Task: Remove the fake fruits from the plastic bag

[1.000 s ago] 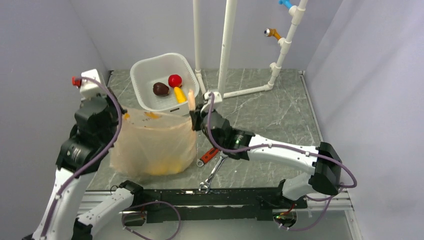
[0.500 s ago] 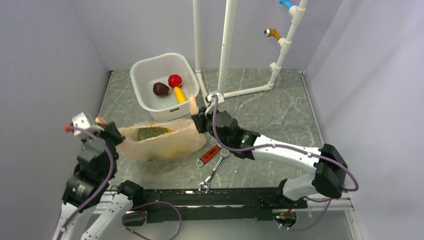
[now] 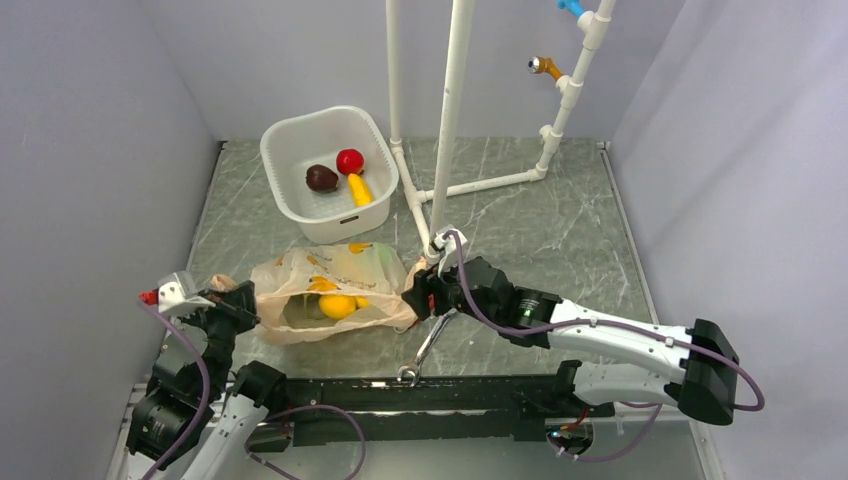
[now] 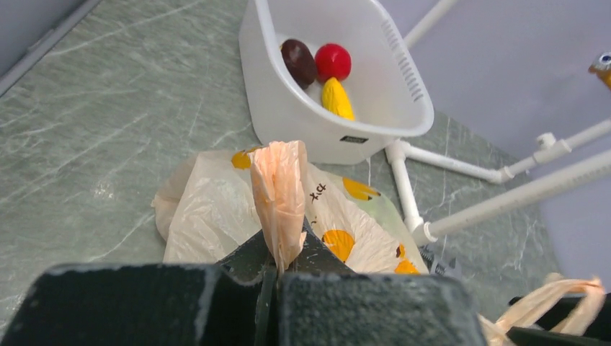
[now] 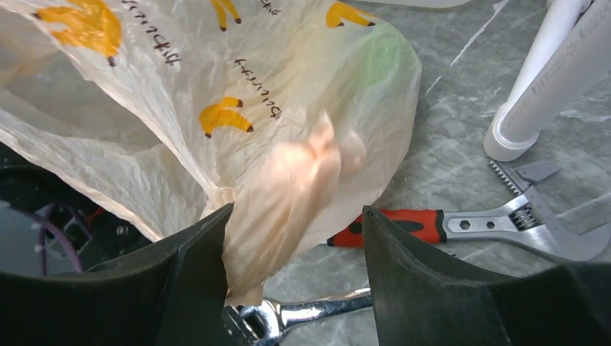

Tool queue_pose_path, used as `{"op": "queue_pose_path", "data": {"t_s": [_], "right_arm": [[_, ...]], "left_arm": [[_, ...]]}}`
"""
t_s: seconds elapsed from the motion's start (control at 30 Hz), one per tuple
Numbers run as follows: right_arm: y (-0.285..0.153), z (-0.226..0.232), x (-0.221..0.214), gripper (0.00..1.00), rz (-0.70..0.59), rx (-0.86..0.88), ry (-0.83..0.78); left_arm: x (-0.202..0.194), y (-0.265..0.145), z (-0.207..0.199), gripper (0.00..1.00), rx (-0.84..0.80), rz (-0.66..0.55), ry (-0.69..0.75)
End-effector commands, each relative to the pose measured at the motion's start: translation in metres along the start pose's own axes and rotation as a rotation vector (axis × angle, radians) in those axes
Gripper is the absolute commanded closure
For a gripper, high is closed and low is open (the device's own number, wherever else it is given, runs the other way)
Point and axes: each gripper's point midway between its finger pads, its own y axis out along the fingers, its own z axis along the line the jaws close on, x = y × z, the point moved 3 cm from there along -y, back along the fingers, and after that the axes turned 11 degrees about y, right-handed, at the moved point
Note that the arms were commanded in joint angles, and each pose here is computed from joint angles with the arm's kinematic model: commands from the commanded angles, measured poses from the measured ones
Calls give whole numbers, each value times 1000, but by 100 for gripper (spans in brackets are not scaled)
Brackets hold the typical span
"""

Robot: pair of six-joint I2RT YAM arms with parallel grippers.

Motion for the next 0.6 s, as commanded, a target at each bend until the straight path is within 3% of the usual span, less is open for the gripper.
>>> {"op": "queue_pose_path", "data": {"t_s": [0.0, 0.13, 0.3, 0.4, 0.57], "right_arm": [[-22, 23, 20, 34, 59, 74, -89], [-33, 38, 43, 28, 60, 92, -202], [-39, 41, 91, 15, -48, -12, -303], [-40, 46, 122, 11, -100, -80, -325], [-41, 86, 152, 10, -150, 64, -283]], "left_arm": [[-11, -7, -3, 100, -51, 71, 48], [-11, -9, -9, 100, -112, 51, 54], [-14, -8, -9, 100, -118, 46, 63], [-12, -11, -9, 100, -132, 14, 45], [-13, -11, -12, 100, -146, 37, 55]]}}
